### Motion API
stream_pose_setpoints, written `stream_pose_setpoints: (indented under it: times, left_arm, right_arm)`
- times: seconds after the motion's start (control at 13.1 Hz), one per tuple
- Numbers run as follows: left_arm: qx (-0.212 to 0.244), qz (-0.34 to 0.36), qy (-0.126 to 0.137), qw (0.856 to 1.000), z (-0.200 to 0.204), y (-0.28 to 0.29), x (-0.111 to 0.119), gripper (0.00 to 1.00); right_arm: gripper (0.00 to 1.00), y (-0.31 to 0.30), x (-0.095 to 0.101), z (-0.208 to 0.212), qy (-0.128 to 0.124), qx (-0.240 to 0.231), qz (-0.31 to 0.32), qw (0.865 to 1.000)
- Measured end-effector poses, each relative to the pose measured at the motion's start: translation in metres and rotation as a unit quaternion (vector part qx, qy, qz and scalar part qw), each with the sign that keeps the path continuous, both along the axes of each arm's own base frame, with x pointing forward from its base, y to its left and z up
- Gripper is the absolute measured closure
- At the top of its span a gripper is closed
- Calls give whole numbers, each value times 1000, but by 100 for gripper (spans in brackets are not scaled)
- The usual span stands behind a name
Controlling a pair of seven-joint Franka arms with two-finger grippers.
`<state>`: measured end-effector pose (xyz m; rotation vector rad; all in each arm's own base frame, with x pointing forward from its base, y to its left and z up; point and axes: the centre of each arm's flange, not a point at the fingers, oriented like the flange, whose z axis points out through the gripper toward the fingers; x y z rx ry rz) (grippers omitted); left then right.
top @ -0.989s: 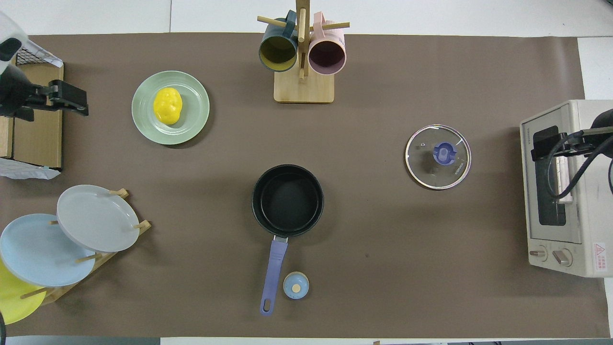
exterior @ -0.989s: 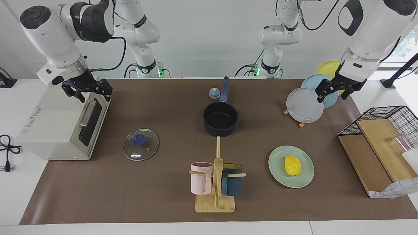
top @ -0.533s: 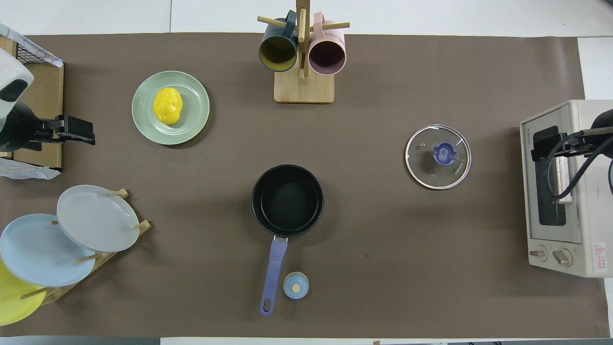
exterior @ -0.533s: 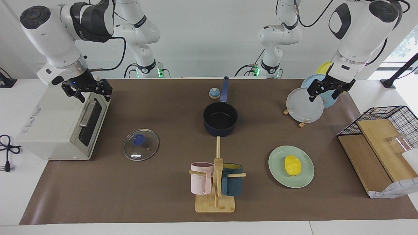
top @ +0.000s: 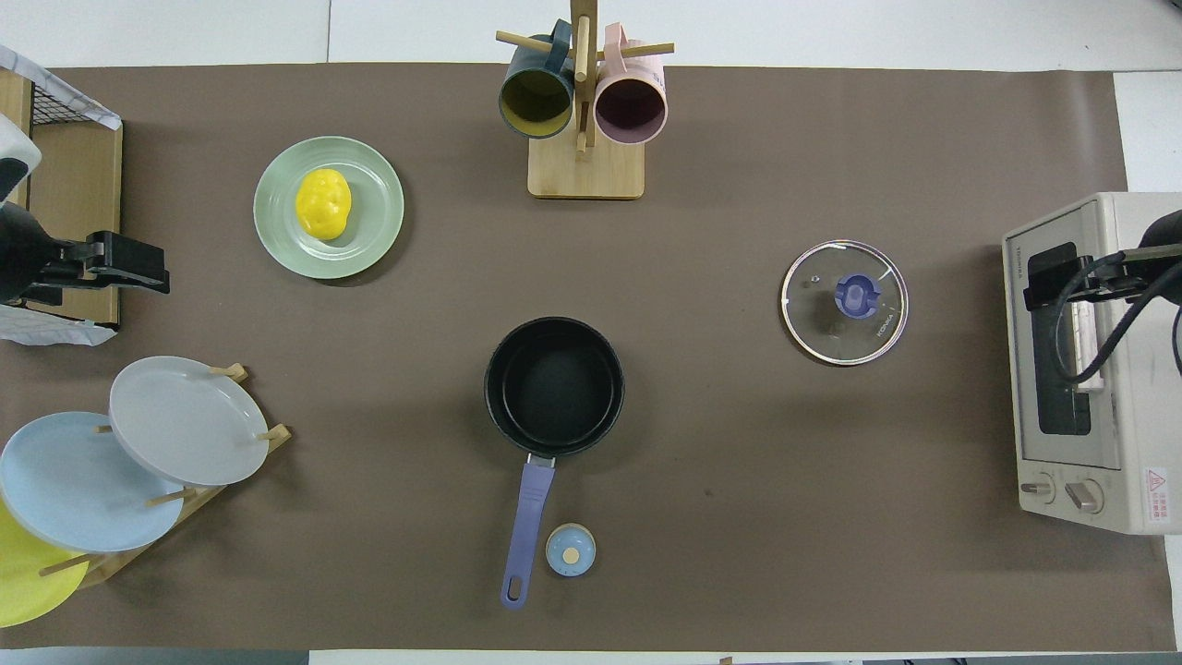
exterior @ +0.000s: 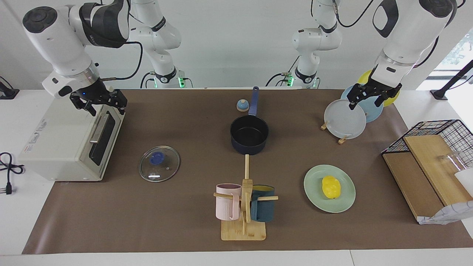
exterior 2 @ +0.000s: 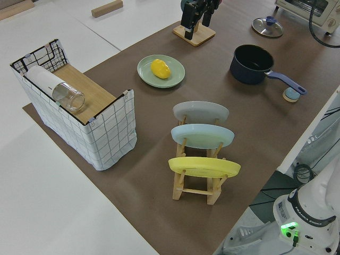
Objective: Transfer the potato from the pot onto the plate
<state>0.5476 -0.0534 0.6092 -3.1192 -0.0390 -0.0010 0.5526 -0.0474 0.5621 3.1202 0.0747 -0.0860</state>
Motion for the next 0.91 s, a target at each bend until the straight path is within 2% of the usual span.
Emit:
stream_pose_setpoints:
  times: [0.38, 0.91]
  left_arm:
    - [-20, 1, -2, 1000, -3, -4, 4, 0]
    - [-22, 3, -3, 1000, -3, -3, 4, 0]
  right_arm:
    - [0, 0, 0, 0, 0, 0, 0, 1000]
    - [0, 0, 0, 0, 0, 0, 0, 1000]
